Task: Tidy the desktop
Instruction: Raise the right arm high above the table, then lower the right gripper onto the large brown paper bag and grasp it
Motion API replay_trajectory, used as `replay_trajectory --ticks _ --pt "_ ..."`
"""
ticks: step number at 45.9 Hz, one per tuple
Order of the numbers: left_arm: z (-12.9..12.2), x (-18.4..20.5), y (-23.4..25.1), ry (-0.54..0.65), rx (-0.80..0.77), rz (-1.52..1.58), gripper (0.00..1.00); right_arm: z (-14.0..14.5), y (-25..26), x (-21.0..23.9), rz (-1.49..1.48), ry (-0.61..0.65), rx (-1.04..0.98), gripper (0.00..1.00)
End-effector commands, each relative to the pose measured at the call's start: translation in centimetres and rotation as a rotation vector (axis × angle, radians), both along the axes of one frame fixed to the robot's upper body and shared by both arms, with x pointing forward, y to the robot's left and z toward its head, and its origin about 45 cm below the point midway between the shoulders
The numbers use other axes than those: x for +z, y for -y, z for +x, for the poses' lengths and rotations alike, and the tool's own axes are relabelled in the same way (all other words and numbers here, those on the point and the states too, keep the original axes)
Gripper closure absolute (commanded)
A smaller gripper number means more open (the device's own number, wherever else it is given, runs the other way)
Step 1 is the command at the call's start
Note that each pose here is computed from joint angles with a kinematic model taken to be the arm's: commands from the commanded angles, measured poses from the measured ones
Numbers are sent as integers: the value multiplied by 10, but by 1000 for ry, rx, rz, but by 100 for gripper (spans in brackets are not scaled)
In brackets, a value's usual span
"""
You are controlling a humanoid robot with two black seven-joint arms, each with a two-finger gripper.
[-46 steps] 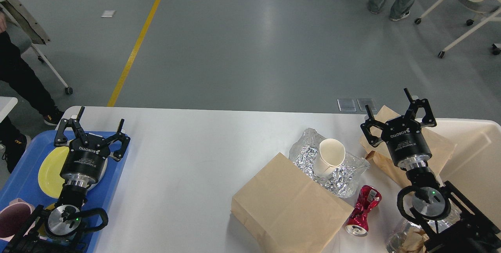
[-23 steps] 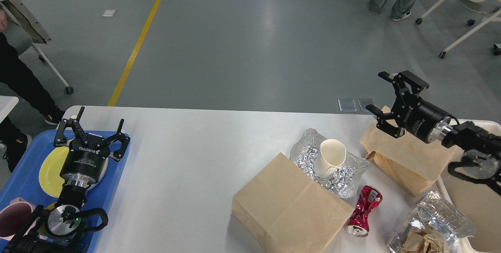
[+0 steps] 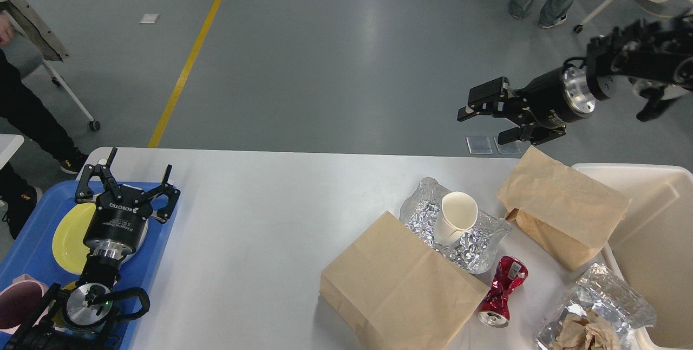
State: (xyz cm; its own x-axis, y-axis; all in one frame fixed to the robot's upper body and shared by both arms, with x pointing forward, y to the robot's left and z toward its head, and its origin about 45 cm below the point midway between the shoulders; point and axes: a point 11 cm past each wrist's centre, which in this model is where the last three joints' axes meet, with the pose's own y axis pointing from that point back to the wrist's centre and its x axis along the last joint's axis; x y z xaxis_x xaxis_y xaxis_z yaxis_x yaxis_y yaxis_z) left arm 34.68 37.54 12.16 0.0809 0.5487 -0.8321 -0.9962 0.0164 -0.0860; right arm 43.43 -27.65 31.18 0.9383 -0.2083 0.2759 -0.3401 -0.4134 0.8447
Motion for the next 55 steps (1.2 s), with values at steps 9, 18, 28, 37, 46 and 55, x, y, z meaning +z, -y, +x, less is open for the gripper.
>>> replay_trajectory --ticks 9,18,28,37,46,55 --pt "0 0 0 1 0 0 4 -56 -81 74 -406 -106 180 0" --pt "0 0 0 1 0 0 4 -109 -100 93 -442 -163 178 0" --pt "0 0 0 1 0 0 4 -133 -119 100 -323 -183 227 1" --pt "0 0 0 1 0 0 4 -146 -157 59 -199 -272 322 7" --pt "0 0 0 1 0 0 4 -164 -211 -17 -273 -188 548 9" --pt "0 0 0 1 0 0 4 -180 -225 -68 -343 -103 686 9"
